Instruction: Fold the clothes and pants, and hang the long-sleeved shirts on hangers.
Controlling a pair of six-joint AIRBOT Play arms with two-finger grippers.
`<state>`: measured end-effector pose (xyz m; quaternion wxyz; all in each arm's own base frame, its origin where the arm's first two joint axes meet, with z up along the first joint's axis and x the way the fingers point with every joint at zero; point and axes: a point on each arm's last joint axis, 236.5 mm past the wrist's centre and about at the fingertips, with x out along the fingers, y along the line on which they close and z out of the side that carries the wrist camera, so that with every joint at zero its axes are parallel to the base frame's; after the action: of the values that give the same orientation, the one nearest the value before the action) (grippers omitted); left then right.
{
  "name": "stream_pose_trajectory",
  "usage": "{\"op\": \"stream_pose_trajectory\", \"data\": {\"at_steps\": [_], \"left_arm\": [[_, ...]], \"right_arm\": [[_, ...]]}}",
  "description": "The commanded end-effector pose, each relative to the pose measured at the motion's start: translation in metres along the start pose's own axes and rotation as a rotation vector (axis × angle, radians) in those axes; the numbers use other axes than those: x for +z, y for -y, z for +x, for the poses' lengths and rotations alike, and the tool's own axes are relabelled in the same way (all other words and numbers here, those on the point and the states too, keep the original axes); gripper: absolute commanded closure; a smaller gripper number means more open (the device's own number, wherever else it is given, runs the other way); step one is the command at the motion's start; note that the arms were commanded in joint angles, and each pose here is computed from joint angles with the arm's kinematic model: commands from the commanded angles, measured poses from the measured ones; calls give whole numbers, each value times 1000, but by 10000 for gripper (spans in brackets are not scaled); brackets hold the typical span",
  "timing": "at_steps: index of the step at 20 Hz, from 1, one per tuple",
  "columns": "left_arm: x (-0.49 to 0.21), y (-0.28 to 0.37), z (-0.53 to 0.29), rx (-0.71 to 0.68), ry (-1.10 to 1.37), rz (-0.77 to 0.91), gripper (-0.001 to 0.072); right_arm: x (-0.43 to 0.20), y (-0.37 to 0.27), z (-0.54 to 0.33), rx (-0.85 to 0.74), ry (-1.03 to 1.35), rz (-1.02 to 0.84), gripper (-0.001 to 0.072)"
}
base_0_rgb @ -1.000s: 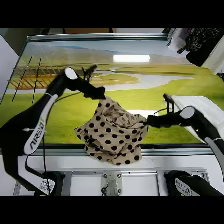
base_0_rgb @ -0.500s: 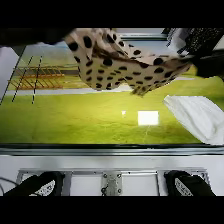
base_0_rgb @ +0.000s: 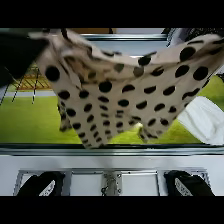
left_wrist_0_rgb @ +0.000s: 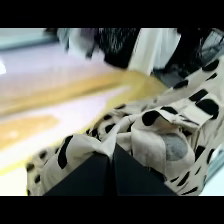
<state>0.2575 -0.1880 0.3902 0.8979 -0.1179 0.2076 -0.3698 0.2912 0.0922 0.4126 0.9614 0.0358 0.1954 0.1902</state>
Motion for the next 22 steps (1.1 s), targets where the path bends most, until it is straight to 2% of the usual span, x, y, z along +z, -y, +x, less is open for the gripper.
{"op": "stream_pose_trajectory", "data": {"at_steps": [1, 4, 7, 8, 9, 10, 14, 18, 22], "left_arm": [[-112, -31, 22, 30, -274, -234, 699], [-222, -47, 29, 40, -535, -367, 698], [-297, -43, 37, 13, -684, -417, 686], [-311, -42, 44, 7, -702, -422, 444], [-316, -43, 53, 7, -698, -422, 117], [-315, -47, 63, 15, -680, -421, 82], [-295, -77, 110, 87, -662, -261, 82], [-301, -64, 169, -11, -728, -47, 82], [-318, -61, 234, -34, -763, 1, 82]], "right_arm": [[-60, 8, 47, 42, -295, 59, 705], [-133, 6, 110, 106, -553, 85, 705], [-209, -1, 169, 158, -722, 90, 705], [-228, 1, 186, 158, -755, 101, 705], [-244, 5, 199, 154, -787, 120, 705], [-256, 7, 206, 152, -818, 130, 705], [-267, 9, 215, 153, -852, 143, 704], [-261, 8, 211, 155, -835, 138, 704], [-249, 5, 202, 156, -797, 126, 704]]}}
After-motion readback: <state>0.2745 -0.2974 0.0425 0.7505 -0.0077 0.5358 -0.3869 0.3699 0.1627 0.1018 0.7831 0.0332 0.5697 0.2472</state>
